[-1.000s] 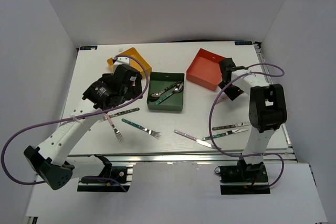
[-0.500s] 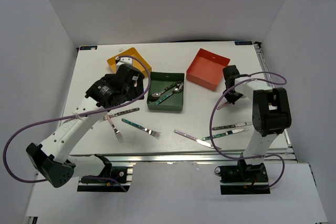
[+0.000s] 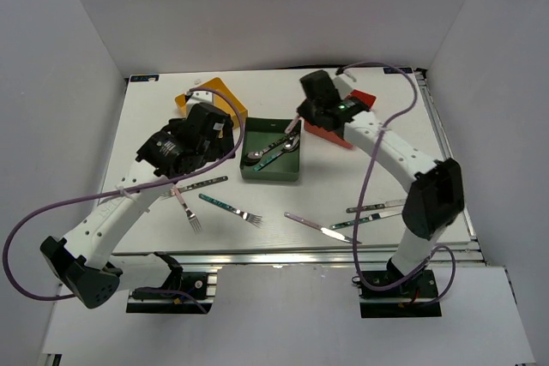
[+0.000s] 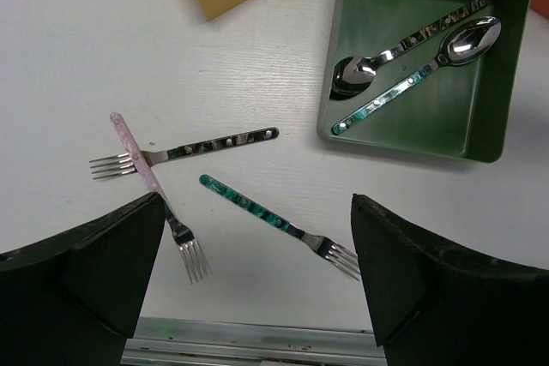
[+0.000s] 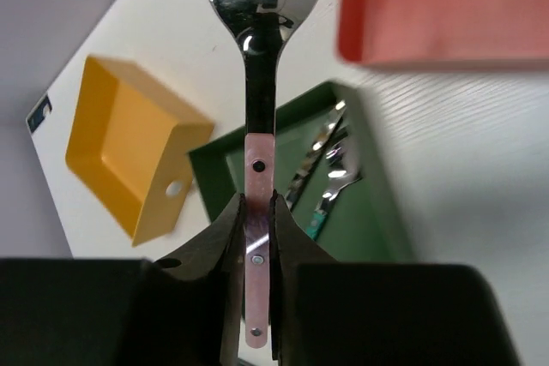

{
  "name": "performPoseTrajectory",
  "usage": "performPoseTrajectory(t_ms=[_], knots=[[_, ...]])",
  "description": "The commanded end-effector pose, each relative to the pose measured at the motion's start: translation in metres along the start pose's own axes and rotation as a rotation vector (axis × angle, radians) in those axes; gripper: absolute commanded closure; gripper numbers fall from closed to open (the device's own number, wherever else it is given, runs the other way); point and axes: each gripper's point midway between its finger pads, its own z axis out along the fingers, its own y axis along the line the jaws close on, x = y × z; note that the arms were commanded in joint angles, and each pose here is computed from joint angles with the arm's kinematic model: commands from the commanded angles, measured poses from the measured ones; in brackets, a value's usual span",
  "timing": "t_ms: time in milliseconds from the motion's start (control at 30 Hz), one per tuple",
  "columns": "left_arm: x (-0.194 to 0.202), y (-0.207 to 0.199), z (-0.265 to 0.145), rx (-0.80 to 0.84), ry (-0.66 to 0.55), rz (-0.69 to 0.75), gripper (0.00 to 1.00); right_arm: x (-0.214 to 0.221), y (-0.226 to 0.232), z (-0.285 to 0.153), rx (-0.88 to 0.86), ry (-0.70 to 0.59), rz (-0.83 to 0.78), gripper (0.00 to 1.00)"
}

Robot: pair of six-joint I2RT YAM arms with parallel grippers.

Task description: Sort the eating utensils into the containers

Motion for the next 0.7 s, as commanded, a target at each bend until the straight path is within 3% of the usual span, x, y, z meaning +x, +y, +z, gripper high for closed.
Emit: performPoseTrajectory(t_ms=[0, 200, 500, 667], knots=[[-0.021, -0.005, -0.008, 0.024, -0.053, -0.046, 0.02, 0.047, 0.022, 0.023, 0.029, 0.063, 0.051, 1.0], [-0.039, -0.001, -0.021, 0.012, -0.082, -0.023, 0.02, 0.114, 0.076, 0.046, 0.034, 0.14, 0.057, 1.0], [-0.026, 0.014, -0.025, -0.01, -0.078, 0.007, 0.02, 0.145, 0.044, 0.05, 0.159, 0.168, 0.096, 0.95], [-0.014, 0.019, -0.023, -0.016, -0.062, 0.01, 0.02, 0.152, 0.036, 0.039, 0.169, 0.168, 0.094, 0.82]])
